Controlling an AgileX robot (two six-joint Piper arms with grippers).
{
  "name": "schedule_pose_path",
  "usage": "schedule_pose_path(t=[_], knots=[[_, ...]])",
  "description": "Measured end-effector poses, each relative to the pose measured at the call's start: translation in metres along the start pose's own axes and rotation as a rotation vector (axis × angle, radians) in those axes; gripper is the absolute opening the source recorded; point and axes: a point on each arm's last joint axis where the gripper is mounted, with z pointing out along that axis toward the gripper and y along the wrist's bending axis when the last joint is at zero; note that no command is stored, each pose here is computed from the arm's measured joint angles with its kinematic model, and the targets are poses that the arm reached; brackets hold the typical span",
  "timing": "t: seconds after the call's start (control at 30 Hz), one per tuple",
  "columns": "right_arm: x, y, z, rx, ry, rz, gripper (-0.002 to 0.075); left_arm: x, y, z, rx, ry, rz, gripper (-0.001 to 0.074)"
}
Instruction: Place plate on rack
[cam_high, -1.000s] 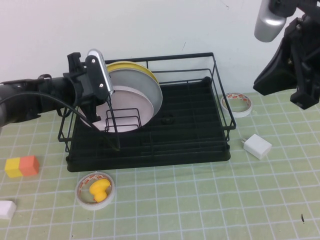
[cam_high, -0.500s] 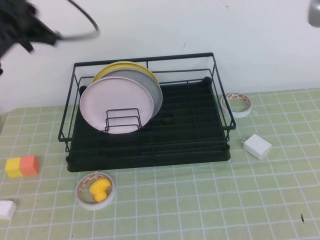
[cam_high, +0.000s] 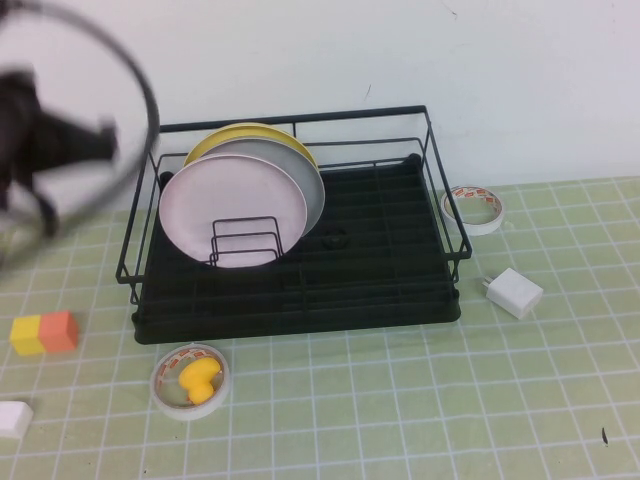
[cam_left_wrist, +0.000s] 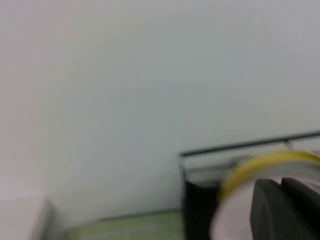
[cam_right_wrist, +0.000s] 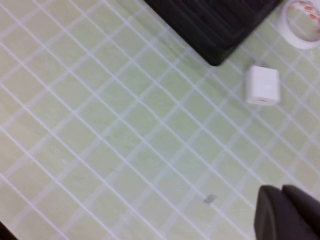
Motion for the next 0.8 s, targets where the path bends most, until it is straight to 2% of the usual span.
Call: schedule_pose_path(t=[0.2,0.4,0.8], knots=[[0.059,0.038,0.016,-0.002,-0.149,0.070,-0.0001,0.040,-0.013,-0.043,0.187,0.031,-0.059,-0.0001],[0.096,0.060,0.024,0.017,-0.242,0.117,-0.0001,0.057,-0.019,-0.068,0.336,0.023,-0.060,-0.0002],[0.112,0.075,0.024,-0.081,-0.173,0.134,-0.0001,0.060,-0.019,-0.070,0.350,0.025,-0.054,-0.0001]])
